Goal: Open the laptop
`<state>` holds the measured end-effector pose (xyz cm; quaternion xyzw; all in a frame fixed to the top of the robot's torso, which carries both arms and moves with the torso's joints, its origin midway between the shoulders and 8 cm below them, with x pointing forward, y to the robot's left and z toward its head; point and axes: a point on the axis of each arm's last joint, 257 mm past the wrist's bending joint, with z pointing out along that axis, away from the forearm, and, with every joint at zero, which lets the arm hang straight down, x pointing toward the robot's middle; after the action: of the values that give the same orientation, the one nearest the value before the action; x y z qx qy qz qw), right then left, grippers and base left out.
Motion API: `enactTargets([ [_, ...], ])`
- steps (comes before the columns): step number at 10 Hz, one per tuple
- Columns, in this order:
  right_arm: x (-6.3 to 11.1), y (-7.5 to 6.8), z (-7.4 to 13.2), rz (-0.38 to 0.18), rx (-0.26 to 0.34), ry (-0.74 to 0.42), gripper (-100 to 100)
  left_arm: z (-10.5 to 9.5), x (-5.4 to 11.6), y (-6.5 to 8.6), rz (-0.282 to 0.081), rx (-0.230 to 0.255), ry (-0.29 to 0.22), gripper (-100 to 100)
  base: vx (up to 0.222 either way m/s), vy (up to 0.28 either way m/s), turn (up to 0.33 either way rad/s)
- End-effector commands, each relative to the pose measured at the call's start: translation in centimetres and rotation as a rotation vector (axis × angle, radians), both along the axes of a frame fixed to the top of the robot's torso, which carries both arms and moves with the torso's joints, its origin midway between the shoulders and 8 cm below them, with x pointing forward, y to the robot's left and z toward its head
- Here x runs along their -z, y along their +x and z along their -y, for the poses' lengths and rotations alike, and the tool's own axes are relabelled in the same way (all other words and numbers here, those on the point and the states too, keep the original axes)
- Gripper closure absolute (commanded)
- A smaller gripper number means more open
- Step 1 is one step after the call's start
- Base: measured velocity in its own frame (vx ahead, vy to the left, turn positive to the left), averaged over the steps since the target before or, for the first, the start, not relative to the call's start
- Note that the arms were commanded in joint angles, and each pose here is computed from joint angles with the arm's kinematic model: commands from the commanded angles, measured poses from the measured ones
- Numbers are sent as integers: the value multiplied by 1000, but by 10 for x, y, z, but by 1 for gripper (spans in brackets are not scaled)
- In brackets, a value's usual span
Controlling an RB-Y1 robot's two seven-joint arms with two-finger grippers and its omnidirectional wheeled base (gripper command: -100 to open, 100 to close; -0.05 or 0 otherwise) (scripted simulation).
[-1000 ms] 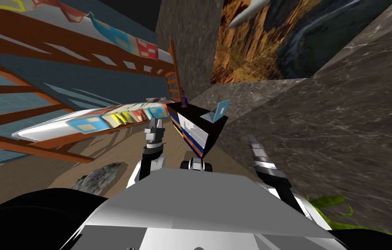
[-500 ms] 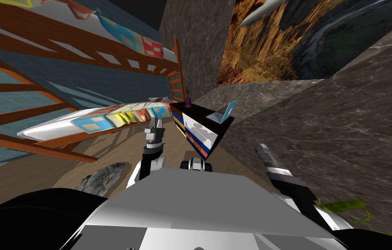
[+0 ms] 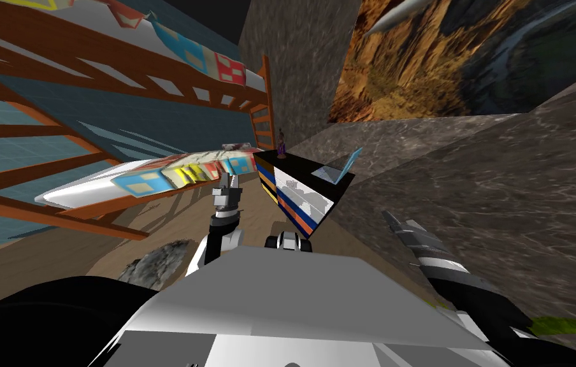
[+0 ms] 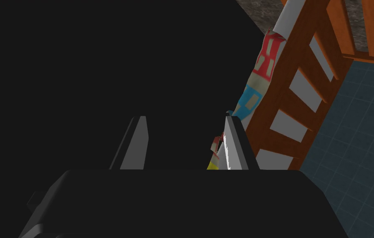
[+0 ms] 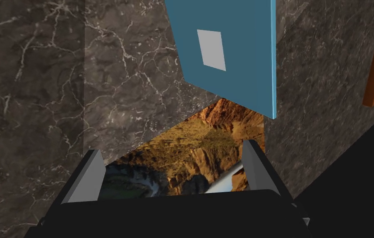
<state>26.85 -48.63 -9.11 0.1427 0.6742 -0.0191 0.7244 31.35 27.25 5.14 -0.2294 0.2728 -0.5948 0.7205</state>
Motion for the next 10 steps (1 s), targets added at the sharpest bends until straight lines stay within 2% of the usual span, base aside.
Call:
enactTargets([
  [1,-3,-13,30,-76,59,-117,-100,0,0,0,0,0,0,0,114,147,-2],
  [3,-5,-27,62,-171,114,-249,-100,0,0,0,0,0,0,0,154,139,29],
  [4,-10,-28,65,-166,122,-260,-100,0,0,0,0,0,0,0,137,125,9],
  [7,-28,-49,112,-290,203,-461,-100,0,0,0,0,0,0,0,172,167,27],
  [8,-34,-49,114,-285,207,-473,-100,0,0,0,0,0,0,0,147,114,10],
  [10,-51,-59,141,-355,254,-597,-100,0,0,0,0,0,0,0,183,113,34],
])
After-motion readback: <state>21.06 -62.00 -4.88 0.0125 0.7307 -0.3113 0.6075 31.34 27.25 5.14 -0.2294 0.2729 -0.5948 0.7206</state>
